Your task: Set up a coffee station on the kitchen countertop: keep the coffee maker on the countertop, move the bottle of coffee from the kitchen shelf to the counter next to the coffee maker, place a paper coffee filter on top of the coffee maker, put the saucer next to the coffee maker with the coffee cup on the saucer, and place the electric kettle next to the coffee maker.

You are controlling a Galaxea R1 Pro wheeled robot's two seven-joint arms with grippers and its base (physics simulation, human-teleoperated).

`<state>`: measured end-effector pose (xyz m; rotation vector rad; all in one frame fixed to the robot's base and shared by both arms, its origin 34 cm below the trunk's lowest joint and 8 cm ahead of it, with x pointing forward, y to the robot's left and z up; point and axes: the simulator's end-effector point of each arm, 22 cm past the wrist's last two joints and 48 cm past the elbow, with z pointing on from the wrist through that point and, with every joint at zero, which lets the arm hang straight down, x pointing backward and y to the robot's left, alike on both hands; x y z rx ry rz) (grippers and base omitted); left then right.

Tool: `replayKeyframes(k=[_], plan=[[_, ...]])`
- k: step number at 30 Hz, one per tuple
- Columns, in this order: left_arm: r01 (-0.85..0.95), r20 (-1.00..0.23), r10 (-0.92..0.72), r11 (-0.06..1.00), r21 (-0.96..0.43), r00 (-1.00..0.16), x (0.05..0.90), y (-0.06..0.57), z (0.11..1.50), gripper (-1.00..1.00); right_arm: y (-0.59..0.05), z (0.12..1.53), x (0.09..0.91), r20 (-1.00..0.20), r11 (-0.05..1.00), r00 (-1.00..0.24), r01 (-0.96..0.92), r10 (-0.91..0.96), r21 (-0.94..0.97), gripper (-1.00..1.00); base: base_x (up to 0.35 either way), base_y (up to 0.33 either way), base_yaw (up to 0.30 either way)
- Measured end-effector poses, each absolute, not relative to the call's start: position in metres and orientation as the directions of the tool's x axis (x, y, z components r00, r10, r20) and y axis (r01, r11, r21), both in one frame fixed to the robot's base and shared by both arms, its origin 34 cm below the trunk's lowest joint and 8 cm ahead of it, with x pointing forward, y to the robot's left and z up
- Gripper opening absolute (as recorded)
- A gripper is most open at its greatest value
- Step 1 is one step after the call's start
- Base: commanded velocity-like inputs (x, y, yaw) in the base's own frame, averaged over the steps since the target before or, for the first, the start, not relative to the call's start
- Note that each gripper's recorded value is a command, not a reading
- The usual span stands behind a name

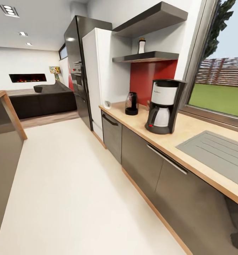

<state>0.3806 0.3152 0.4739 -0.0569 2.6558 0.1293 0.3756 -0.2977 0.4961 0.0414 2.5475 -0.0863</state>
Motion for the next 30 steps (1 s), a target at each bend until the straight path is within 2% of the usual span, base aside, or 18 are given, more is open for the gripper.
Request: replayKeyframes(k=[10, 30], plan=[[-0.064, -0.465, -0.019, 0.994, 0.083, -0.885, 0.3806, 0.3164, 0.4740, 1.00, -0.2974, 0.4962, 0.3759, -0.559, 0.997, -0.829, 0.048, 0.010, -0.052, 1.00, 0.327, 0.149, 0.000], [-0.064, -0.465, -0.019, 0.994, 0.083, -0.885, 0.3806, 0.3164, 0.4740, 1.00, -0.2969, 0.4962, 0.3760, -0.559, 0.998, -0.829, 0.048, 0.011, -0.052, 1.00, 0.297, 0.217, 0.018]])
